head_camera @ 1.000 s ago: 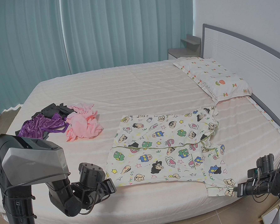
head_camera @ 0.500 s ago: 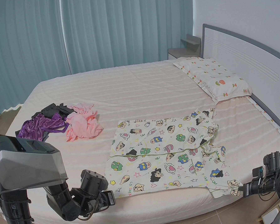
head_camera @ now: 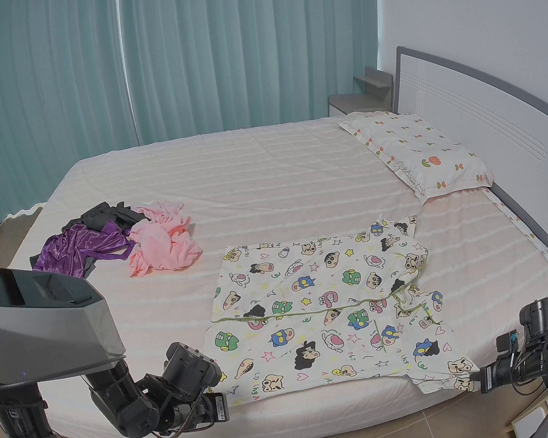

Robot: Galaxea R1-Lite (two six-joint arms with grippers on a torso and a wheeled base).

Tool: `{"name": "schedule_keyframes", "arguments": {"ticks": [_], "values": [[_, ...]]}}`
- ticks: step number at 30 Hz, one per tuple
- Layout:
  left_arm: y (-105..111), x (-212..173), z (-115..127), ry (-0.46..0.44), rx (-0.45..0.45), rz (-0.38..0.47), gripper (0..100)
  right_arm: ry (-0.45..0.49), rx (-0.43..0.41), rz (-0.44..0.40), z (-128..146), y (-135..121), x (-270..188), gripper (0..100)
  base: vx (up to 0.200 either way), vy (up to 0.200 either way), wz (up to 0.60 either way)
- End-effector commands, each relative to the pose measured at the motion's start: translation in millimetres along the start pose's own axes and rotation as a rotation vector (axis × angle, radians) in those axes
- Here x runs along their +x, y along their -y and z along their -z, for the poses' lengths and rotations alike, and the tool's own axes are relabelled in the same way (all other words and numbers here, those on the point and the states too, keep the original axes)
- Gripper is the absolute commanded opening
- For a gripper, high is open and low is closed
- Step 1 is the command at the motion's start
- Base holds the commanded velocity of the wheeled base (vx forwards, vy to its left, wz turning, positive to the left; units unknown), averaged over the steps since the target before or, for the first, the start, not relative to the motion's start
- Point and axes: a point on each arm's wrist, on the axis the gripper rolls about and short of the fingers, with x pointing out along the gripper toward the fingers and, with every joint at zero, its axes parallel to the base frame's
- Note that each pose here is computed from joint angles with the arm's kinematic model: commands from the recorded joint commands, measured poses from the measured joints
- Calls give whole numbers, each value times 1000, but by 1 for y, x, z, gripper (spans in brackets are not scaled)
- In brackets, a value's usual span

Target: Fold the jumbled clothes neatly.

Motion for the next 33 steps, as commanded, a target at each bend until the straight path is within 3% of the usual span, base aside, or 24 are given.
{"name": "schedule_keyframes", "arguments": {"ticks": [1, 7, 12, 13, 14, 15, 22, 25, 26, 28, 29, 33], "values": [[4, -8, 2, -29, 20, 14, 0, -28, -5, -4, 6, -2, -3, 0, 0, 0, 0], [4, -7, 3, -47, 26, 4, 0, -53, -30, -8, 9, -2, -2, 0, 0, 0, 0], [5, -8, 2, -71, 22, 44, 0, -92, -34, -10, 13, -2, -3, 0, 0, 0, 0], [5, -8, 3, -73, 22, 44, 0, -105, -44, -13, 14, -3, -3, 100, 0, 0, 0], [5, -7, 3, -76, 22, 42, 0, -117, -54, -14, 15, -3, -4, 100, 0, 0, 0], [5, -7, 3, -77, 22, 42, 100, -126, -56, -16, 16, -3, -5, 100, 0, 0, 0], [4, -11, -2, -57, 6, 57, 100, -124, -71, -16, 17, -4, -10, 100, 0, 0, 0], [0, -22, -13, -24, -32, 106, 100, -61, -62, -5, 13, -3, -17, 100, 0, 0, 0], [-4, -33, -26, 18, -70, 162, 100, -12, -53, -7, 10, -2, -24, 100, 0, 0, 0], [-4, -33, -26, 18, -70, 162, 100, -12, -53, -7, 10, -2, -24, 100, 0, 0, 0], [-13, -51, -42, 67, -144, 274, 100, 102, 11, -56, -8, 1, -30, 100, 0, 0, 0], [-26, -58, -47, 37, -309, 404, 100, 229, 189, -85, -56, 9, -23, 100, 0, 0, 0]]}}
